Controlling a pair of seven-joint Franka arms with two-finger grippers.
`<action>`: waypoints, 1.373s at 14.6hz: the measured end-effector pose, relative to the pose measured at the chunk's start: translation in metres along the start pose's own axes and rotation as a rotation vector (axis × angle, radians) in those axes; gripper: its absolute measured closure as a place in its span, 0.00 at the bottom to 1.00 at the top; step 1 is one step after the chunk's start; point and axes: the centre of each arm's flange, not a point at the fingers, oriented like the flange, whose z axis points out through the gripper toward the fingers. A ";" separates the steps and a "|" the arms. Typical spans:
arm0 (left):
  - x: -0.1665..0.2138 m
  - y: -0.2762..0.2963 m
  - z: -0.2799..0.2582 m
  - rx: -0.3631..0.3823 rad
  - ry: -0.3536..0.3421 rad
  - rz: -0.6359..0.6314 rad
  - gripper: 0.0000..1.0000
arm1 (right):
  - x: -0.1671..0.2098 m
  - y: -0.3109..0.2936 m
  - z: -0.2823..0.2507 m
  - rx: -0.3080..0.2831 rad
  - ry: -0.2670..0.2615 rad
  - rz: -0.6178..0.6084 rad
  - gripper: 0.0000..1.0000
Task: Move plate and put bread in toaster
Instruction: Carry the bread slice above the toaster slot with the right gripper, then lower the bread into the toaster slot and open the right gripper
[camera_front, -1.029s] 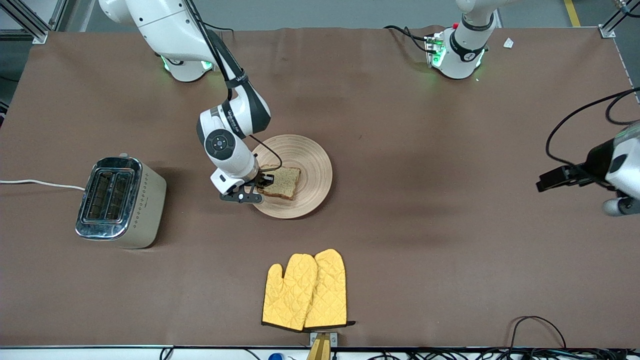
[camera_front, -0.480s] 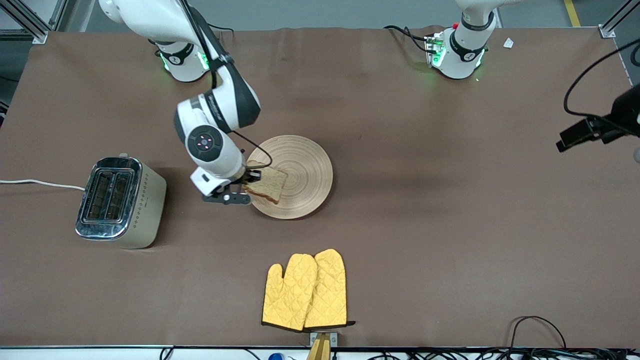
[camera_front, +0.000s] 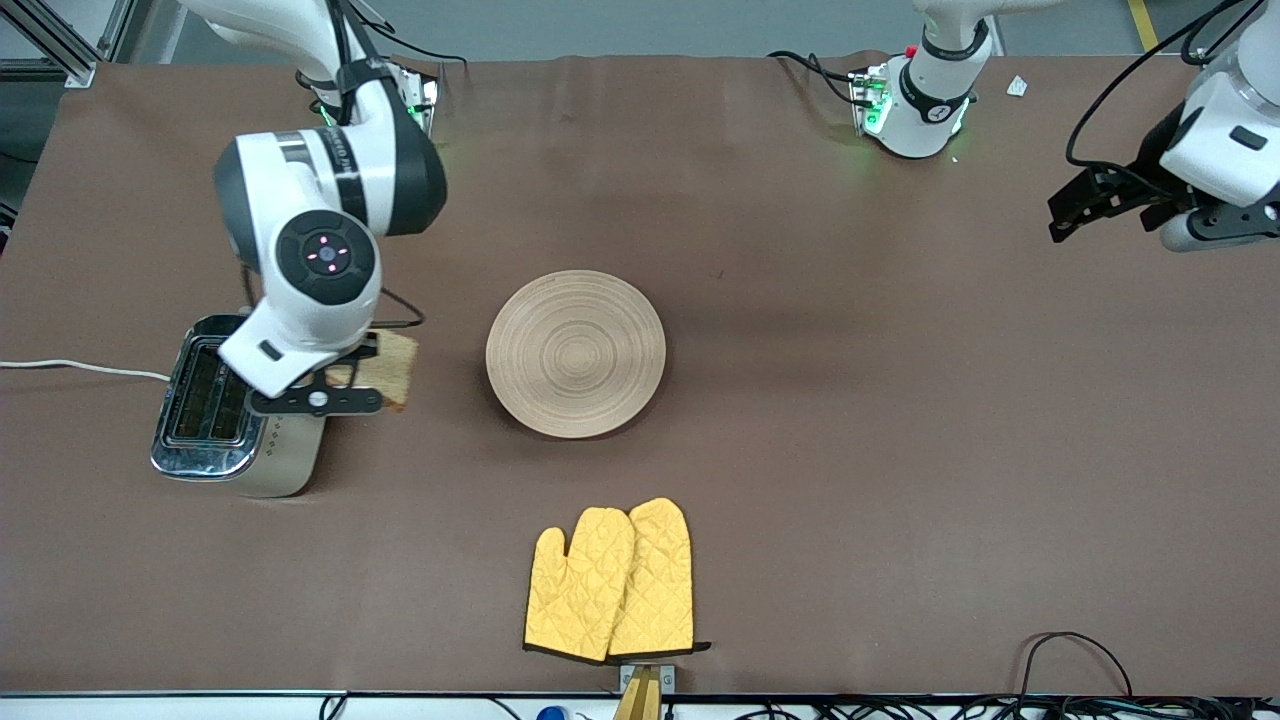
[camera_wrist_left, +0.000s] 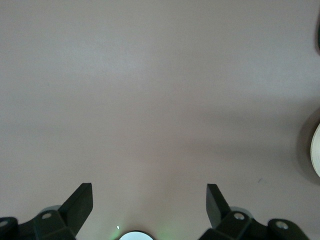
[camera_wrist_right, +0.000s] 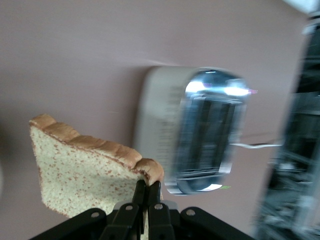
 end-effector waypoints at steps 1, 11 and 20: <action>-0.002 0.001 0.000 0.000 -0.001 0.003 0.00 | 0.003 0.016 0.007 -0.060 -0.010 -0.019 0.95; 0.003 -0.003 0.004 -0.002 -0.003 -0.002 0.00 | 0.029 0.045 0.093 -0.357 -0.182 0.084 0.95; 0.005 -0.004 0.007 -0.003 -0.008 -0.005 0.00 | 0.035 0.066 0.123 -0.390 -0.225 0.125 0.95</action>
